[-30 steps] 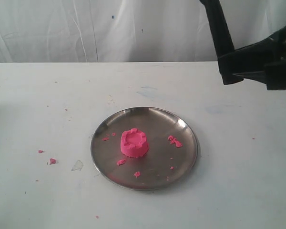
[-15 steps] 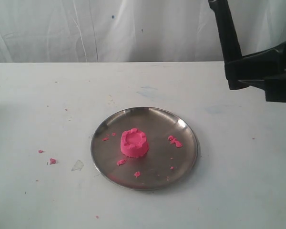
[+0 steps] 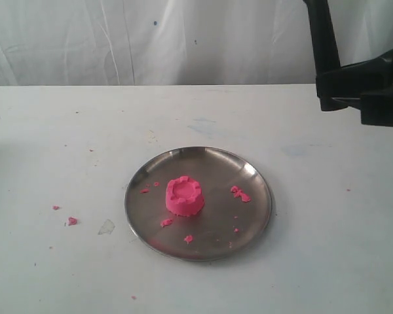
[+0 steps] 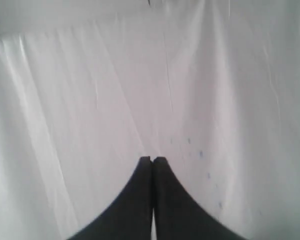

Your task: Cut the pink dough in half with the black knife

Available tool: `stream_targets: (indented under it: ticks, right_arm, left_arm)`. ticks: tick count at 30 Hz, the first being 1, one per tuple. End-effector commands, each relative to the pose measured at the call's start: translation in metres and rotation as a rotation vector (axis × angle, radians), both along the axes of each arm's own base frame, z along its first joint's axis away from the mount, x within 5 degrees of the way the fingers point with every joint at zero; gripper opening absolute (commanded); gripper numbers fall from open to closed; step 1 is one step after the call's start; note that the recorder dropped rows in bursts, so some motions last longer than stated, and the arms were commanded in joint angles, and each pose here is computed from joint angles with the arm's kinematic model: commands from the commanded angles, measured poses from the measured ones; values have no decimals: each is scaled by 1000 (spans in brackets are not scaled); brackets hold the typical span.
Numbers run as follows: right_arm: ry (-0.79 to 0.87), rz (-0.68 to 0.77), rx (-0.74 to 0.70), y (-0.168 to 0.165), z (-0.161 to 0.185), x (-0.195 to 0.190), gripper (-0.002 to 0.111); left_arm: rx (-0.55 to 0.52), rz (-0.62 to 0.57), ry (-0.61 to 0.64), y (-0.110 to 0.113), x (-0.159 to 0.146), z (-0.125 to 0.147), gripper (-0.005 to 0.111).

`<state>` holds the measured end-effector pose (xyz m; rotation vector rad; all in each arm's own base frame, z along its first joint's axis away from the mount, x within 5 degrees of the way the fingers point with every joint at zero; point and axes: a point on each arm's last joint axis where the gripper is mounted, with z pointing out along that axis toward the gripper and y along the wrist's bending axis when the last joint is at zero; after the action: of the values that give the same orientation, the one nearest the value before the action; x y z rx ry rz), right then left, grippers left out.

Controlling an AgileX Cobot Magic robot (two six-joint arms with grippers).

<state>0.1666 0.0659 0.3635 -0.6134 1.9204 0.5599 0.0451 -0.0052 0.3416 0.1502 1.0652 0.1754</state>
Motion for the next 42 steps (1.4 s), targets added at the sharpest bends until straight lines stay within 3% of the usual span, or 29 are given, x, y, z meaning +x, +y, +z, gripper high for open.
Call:
stream_targets:
  ticks: [1, 4, 7, 15, 20, 24, 28, 32, 36, 42]
  right_arm:
    - [-10, -13, 14, 0, 1, 0, 0]
    - [-6, -10, 14, 0, 1, 0, 0]
    - [-2, -4, 13, 0, 0, 0, 0]
    - [8, 9, 12, 1, 0, -2, 0]
    - [8, 9, 12, 1, 0, -2, 0]
    - [5, 10, 3, 1, -1, -1, 0]
    - [-4, 0, -17, -1, -1, -1, 0]
    - [-2, -34, -27, -3, -9, 2, 0]
    - [9, -91, -30, -7, -24, 5, 0]
    - [5, -215, -58, -16, -48, 16, 0]
  left_arm:
    - [-85, -44, 276, 1, 49, -39, 0]
    - [34, -125, 202, -9, 61, -34, 0]
    - [63, -135, 306, -10, 72, -40, 0]
    - [-201, 140, 850, 19, 118, -61, 0]
    - [-379, 277, 1206, 25, 155, -92, 0]
    - [-284, 215, 1447, 3, 177, -119, 0]
    - [-75, -28, 1647, -42, 197, -137, 0]
    - [-29, -212, 1674, -75, 217, -136, 0]
    - [-140, -267, 1633, -89, 236, -121, 0]
    - [-272, -321, 1468, -99, 259, -83, 0]
